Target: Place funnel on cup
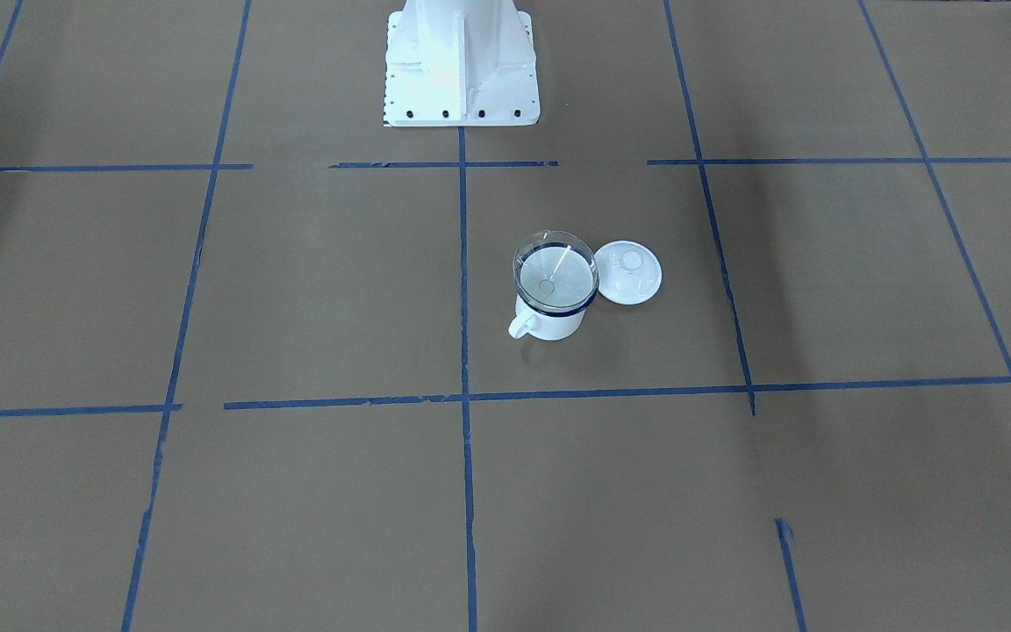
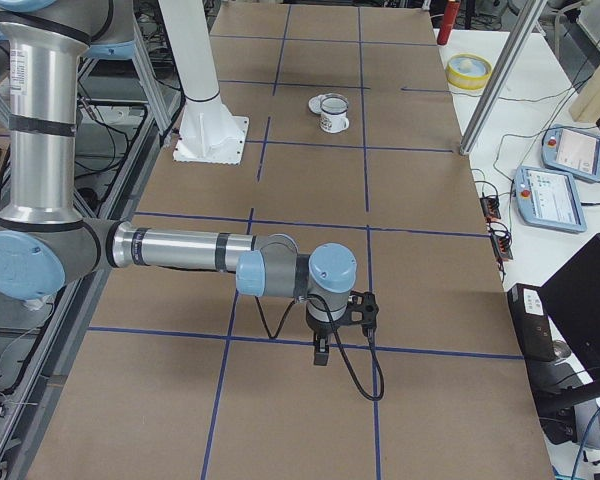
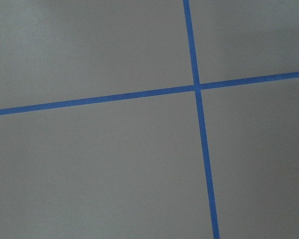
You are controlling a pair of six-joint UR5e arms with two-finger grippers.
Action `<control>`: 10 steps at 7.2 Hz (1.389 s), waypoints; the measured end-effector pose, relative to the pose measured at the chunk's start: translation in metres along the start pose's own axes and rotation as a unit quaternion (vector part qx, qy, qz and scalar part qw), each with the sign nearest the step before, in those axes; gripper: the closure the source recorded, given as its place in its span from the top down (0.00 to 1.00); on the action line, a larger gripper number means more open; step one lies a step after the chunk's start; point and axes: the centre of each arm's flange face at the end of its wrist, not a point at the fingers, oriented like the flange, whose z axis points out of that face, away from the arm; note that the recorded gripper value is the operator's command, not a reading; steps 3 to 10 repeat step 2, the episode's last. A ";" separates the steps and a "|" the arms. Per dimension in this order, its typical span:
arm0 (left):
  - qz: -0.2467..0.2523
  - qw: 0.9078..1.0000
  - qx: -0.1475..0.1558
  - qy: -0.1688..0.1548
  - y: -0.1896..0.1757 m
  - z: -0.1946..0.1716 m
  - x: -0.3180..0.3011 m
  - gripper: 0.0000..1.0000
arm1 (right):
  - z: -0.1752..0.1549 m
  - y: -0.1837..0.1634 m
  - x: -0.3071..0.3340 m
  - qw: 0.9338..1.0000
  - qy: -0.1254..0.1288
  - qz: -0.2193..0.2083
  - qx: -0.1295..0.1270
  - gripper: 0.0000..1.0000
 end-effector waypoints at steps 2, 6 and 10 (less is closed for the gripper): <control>0.003 1.000 0.004 0.001 -0.002 -0.003 0.003 1.00 | 0.000 0.000 0.000 1.000 0.000 0.000 0.000 1.00; 0.003 1.000 0.004 0.001 -0.002 -0.003 0.003 1.00 | 0.000 0.000 0.000 1.000 0.000 0.000 0.000 1.00; 0.003 1.000 0.004 0.001 -0.002 -0.003 0.003 1.00 | 0.000 0.000 0.000 1.000 0.000 0.000 0.000 1.00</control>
